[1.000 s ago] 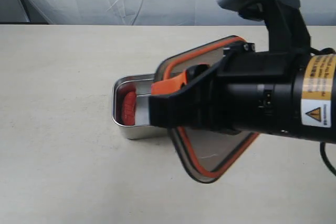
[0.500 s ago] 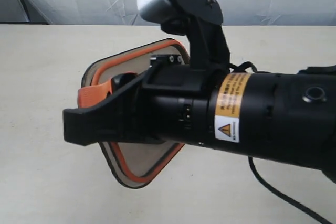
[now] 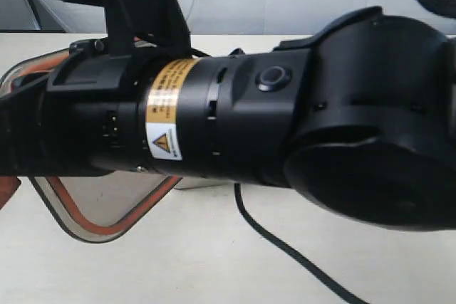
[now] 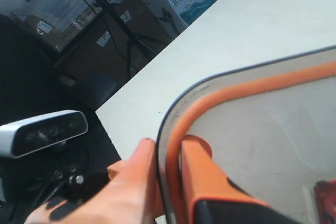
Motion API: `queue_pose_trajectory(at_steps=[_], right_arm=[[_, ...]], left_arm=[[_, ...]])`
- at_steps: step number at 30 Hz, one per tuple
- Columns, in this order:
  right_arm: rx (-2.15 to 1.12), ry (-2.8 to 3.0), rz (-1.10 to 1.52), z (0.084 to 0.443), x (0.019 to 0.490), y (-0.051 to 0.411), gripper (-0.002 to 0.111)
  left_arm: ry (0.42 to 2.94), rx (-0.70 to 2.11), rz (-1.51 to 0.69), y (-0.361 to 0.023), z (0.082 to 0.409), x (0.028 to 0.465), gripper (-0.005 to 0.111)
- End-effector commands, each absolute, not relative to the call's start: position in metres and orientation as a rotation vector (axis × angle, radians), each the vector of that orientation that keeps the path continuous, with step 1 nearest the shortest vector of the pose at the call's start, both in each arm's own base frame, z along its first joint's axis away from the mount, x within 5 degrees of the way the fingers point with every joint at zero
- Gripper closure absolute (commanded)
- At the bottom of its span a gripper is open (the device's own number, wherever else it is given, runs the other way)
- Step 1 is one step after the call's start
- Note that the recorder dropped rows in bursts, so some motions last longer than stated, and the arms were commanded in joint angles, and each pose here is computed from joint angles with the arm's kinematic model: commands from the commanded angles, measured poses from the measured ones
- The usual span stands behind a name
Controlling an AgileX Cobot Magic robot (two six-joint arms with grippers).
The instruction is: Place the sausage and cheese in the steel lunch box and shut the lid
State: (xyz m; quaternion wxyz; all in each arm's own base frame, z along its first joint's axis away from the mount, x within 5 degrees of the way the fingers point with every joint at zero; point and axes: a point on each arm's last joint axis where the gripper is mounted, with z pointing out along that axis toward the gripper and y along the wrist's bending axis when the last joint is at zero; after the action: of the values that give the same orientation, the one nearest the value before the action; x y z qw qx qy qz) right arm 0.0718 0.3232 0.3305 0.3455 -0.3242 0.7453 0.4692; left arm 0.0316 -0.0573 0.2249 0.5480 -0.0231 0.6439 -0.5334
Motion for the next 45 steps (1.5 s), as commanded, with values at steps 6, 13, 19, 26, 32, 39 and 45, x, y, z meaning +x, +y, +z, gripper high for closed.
queue_pose_trajectory(at_steps=[6,13,19,26,32,39,45], right_arm=[[-0.870,1.831,1.280,0.331,0.068,0.341,0.109],[-0.961,1.829,1.309,0.335,0.042,0.368,0.109],[-1.012,1.884,1.249,0.330,0.036,0.367,0.109],[-1.103,1.849,1.133,0.326,0.038,0.365,0.109],[-1.139,1.851,1.043,0.331,0.040,0.356,0.090],[-1.147,1.941,0.926,0.332,0.043,0.342,0.040],[-1.129,2.010,0.840,0.344,0.045,0.321,0.045]], left_arm=[[1.480,0.107,-1.153,-0.059,0.226,0.029,0.048],[1.480,0.061,-1.094,-0.055,0.225,0.033,0.059],[1.471,-0.002,-1.038,-0.049,0.227,0.037,0.106],[1.395,0.141,-0.855,-0.047,0.242,0.035,0.106],[1.327,0.321,-0.569,-0.044,0.262,0.031,0.106],[1.302,0.479,-0.221,-0.037,0.279,0.028,0.106],[1.281,0.527,-0.052,-0.032,0.287,0.027,0.106]])
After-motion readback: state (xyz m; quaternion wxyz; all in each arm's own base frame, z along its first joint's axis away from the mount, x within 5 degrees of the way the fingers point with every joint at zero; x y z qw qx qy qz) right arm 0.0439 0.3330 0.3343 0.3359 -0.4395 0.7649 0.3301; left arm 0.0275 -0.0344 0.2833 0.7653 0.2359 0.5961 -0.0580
